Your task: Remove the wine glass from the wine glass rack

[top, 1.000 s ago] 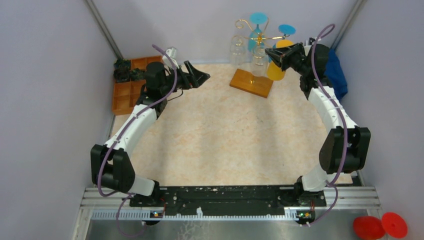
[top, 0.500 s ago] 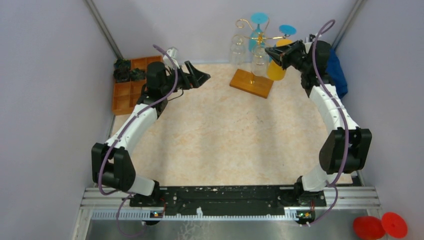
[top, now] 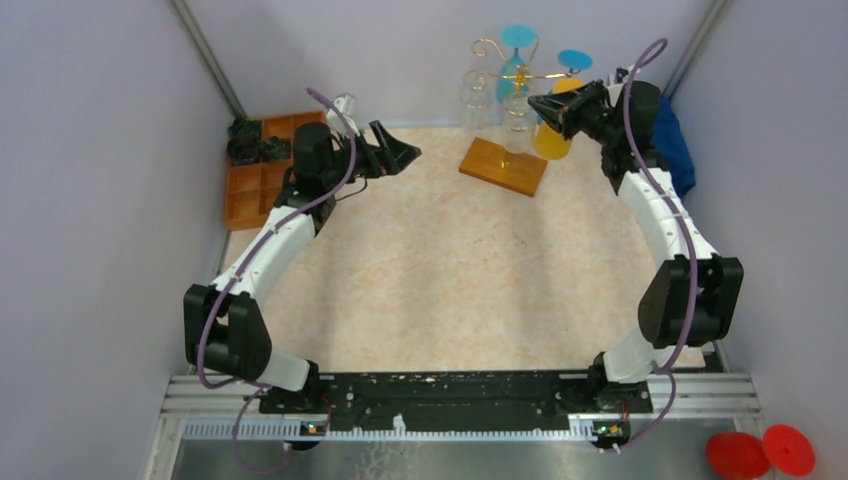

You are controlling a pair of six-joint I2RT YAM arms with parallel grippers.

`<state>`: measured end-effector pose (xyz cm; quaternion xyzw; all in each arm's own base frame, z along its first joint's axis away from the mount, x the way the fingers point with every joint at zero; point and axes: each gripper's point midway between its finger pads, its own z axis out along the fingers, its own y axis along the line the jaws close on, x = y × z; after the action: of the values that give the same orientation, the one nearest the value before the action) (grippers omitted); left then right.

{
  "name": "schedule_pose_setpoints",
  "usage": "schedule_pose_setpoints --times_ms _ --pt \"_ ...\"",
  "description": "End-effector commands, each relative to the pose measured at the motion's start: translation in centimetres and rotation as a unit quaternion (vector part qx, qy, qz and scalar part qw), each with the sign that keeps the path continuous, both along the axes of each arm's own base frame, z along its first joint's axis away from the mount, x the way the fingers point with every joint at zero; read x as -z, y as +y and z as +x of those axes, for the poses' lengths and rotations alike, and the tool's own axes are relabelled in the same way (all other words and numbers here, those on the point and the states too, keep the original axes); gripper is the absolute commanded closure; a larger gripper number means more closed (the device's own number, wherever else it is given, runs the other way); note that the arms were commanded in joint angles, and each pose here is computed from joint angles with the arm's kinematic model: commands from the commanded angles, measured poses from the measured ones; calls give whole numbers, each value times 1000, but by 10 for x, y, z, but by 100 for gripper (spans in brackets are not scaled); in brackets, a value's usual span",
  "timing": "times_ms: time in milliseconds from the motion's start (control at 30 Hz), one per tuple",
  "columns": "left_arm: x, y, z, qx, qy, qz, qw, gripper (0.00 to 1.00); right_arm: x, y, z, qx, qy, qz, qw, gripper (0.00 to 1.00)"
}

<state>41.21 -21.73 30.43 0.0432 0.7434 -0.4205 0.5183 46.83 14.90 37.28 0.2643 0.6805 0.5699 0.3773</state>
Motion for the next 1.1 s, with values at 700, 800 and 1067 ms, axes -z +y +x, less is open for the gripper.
schedule_pose_setpoints --times_ms 700,800,1067 --pt "-4 -2 7 9 -1 -2 1000 2 -58 13 -31 -58 -93 23 994 100" --pt "-4 -2 9 9 0 -2 1000 2 -59 18 -29 -65 -91 26 993 100" --pt "-3 -2 11 8 0 3 1000 2 -63 31 -23 -79 -95 29 992 100"
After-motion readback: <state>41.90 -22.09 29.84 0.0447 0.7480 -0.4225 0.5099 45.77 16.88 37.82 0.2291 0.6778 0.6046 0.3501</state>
